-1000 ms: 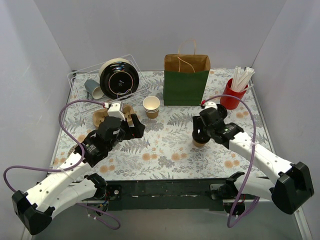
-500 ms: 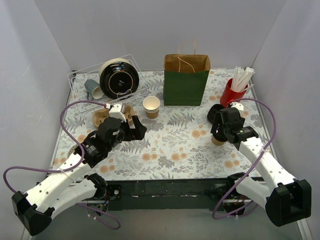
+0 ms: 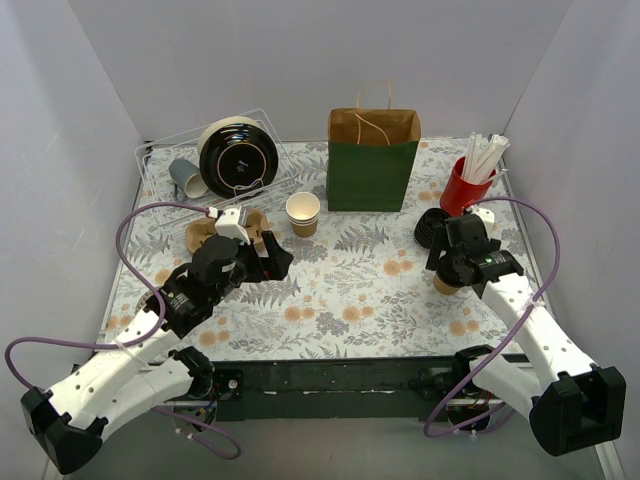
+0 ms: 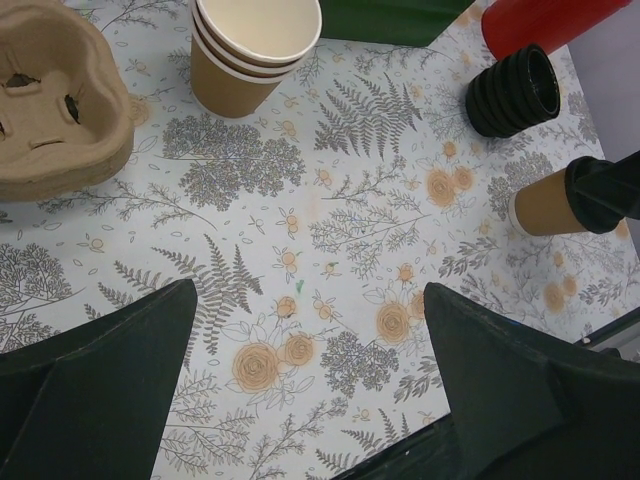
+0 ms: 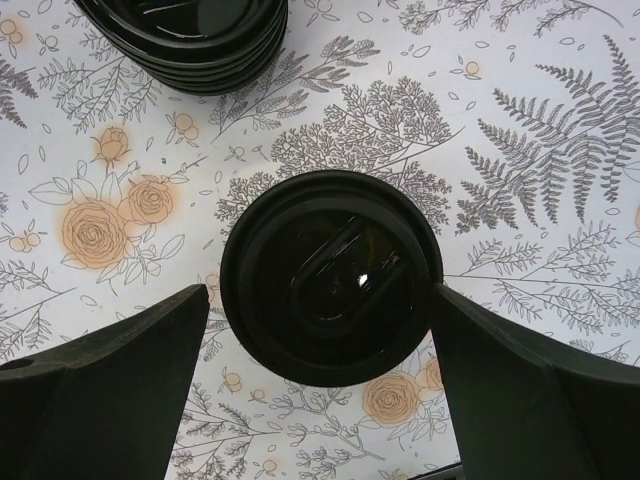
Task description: Pack the takeout coffee
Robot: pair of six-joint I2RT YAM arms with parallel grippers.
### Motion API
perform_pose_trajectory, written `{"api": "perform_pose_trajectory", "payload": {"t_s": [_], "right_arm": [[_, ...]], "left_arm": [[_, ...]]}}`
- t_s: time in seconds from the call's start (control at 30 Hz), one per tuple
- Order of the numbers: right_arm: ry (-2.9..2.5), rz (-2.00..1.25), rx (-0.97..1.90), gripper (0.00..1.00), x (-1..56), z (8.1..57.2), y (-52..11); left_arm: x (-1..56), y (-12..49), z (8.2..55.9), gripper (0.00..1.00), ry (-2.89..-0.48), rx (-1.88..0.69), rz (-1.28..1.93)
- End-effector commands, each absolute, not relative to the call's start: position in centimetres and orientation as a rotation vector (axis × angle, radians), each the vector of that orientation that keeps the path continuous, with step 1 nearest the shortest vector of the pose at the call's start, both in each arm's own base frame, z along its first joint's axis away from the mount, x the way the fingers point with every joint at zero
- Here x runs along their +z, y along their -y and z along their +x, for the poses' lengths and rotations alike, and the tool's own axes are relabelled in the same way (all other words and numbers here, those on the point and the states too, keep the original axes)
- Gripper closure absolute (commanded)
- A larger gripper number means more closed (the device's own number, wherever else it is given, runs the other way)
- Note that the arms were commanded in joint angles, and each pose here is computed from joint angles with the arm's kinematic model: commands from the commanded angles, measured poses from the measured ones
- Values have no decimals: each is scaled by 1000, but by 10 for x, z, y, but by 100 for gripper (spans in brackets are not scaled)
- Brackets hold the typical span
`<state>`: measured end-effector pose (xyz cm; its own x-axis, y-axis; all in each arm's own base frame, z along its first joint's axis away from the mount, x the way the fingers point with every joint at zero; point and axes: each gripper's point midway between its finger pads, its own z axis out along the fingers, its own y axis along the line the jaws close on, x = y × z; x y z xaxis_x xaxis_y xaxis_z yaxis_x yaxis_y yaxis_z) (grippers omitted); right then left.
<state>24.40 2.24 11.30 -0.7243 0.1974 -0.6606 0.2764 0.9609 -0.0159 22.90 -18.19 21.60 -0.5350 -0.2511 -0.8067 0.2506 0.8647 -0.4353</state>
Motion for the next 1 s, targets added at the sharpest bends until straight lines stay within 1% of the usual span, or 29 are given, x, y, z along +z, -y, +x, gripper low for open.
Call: {"api": "perform_pose_trajectory", "payload": {"t_s": [0.0,0.13,0.27,0.37,0.4,0.57,0.6,0.73,0.8,0.83,0.87,0.9,0.97], "right_arm": [[-2370,328,-181,1,135,252,-17],[-2388,302,-167,2,132,256,-21],[-2377,293,-171,1,142,258,-20],[-2347,202,-88,2,165,265,-32],[-2323,158,-13,1,175,270,-43],[-2263,1,162,2,200,277,-71],[-2245,-17,185,7,206,279,-75],[-2151,-127,333,18,232,281,-98],[-2121,-175,490,23,240,277,-121],[-2119,-192,554,26,237,274,-130],[-2095,-228,653,27,242,273,-146],[-2100,-228,693,29,242,270,-152],[-2108,-253,715,29,238,268,-161]], "left_arm": [[220,177,229,2,-2014,-622,-6],[221,176,228,2,-2008,-625,-7],[222,175,229,2,-2007,-614,-10],[222,173,230,2,-2005,-600,-4],[223,172,230,2,-2000,-597,-6],[227,163,234,2,-1976,-554,-51],[227,161,234,2,-1973,-547,-48],[231,166,235,3,-1942,-550,32],[237,159,244,5,-1939,-486,-5],[240,156,248,5,-1945,-458,-38],[231,153,251,5,-1991,-401,-53],[240,148,258,5,-1978,-365,-99],[239,147,264,5,-1991,-321,-116]]}}
